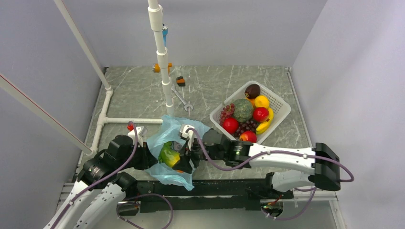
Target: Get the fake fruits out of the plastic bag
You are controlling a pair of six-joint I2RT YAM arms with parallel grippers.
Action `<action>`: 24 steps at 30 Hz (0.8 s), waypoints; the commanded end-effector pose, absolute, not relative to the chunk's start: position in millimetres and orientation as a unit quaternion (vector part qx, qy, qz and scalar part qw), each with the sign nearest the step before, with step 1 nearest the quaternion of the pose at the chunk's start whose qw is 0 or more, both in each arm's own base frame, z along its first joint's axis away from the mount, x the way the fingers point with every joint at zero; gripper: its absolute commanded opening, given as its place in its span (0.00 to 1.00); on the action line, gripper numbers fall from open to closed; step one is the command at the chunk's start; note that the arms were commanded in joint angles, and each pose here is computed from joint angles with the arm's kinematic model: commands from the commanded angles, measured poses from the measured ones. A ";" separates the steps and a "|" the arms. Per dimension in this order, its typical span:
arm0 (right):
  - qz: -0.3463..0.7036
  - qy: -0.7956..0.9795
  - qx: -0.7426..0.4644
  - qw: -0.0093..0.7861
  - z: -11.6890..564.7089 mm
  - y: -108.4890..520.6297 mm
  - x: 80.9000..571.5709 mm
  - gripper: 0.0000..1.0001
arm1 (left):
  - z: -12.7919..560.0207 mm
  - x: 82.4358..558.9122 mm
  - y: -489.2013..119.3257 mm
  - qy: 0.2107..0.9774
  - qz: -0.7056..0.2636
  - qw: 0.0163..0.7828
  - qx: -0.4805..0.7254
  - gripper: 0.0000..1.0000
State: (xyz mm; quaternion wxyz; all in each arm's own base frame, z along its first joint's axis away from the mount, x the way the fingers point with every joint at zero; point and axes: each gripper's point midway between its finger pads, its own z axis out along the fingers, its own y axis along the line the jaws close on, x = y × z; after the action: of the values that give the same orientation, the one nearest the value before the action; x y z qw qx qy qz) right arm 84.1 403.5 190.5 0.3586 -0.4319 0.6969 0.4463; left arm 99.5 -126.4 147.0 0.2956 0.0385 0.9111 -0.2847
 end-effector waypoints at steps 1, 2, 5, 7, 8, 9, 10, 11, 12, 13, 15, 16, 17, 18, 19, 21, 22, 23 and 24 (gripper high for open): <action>0.489 0.621 -0.476 0.387 246.4 389.6 65.0 0.00 | 152.5 103.3 -131.1 0.903 -0.296 0.308 0.051 0.10; 0.488 0.617 -0.474 0.396 254.6 386.0 66.5 0.00 | 152.3 103.5 -130.8 0.903 -0.295 0.308 0.050 0.10; 0.487 0.605 -0.458 0.432 281.5 373.0 73.5 0.00 | 152.7 103.3 -131.1 0.903 -0.296 0.308 0.052 0.10; 0.473 0.611 -0.415 0.481 302.6 358.5 90.1 0.00 | 152.4 103.3 -131.2 0.903 -0.296 0.308 0.051 0.10; 0.458 0.622 -0.382 0.508 309.4 349.7 103.2 0.00 | 152.3 103.3 -131.0 0.903 -0.295 0.308 0.050 0.10; 0.437 0.636 -0.338 0.539 315.8 337.6 120.2 0.00 | 152.1 103.4 -130.9 0.903 -0.295 0.307 0.050 0.10; 0.403 0.654 -0.281 0.575 318.8 320.6 143.2 0.00 | 151.9 103.5 -131.0 0.904 -0.295 0.307 0.051 0.10; 0.381 0.665 -0.237 0.597 321.0 305.0 159.0 0.00 | 152.2 103.4 -131.2 0.904 -0.295 0.307 0.052 0.10; 0.356 0.675 -0.194 0.616 319.7 289.0 174.8 0.00 | 152.1 103.3 -131.4 0.904 -0.295 0.306 0.052 0.10; 0.333 0.685 -0.155 0.629 316.5 274.0 189.1 0.00 | 151.5 103.3 -131.3 0.904 -0.295 0.305 0.052 0.10; 0.288 0.706 -0.080 0.641 307.7 243.7 216.4 0.00 | 152.1 103.2 -131.1 0.903 -0.295 0.307 0.051 0.10; 0.265 0.717 -0.049 0.642 301.3 230.3 229.3 0.00 | 152.3 103.2 -131.0 0.903 -0.296 0.308 0.051 0.10; 0.244 0.728 -0.011 0.640 295.0 216.7 241.2 0.00 | 152.3 103.3 -131.0 0.903 -0.296 0.308 0.051 0.10; 0.219 0.740 0.016 0.636 286.9 203.9 251.8 0.00 | 152.3 103.0 -131.2 0.903 -0.296 0.307 0.052 0.10; 0.190 0.751 0.048 0.630 278.9 187.8 264.7 0.00 | 152.1 102.9 -131.4 0.903 -0.296 0.306 0.052 0.10; 0.137 0.771 0.112 0.612 259.7 160.9 281.2 0.00 | 151.9 102.9 -131.5 0.903 -0.296 0.306 0.052 0.10; 0.111 0.784 0.138 0.595 246.5 147.5 286.8 0.00 | 152.1 103.2 -131.2 0.903 -0.296 0.307 0.052 0.10; 0.093 0.794 0.160 0.579 234.7 137.8 293.1 0.00 | 152.1 103.2 -131.2 0.903 -0.296 0.307 0.052 0.10; 0.091 0.802 0.176 0.563 225.2 132.9 297.5 0.00 | 152.1 103.1 -131.2 0.903 -0.296 0.307 0.051 0.10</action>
State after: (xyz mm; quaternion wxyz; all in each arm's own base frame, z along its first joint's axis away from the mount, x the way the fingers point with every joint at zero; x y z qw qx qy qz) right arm 280.8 178.2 252.0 0.6049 0.0515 0.7787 0.1582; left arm 98.8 -127.1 147.2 0.2945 0.0408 0.9107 -0.2867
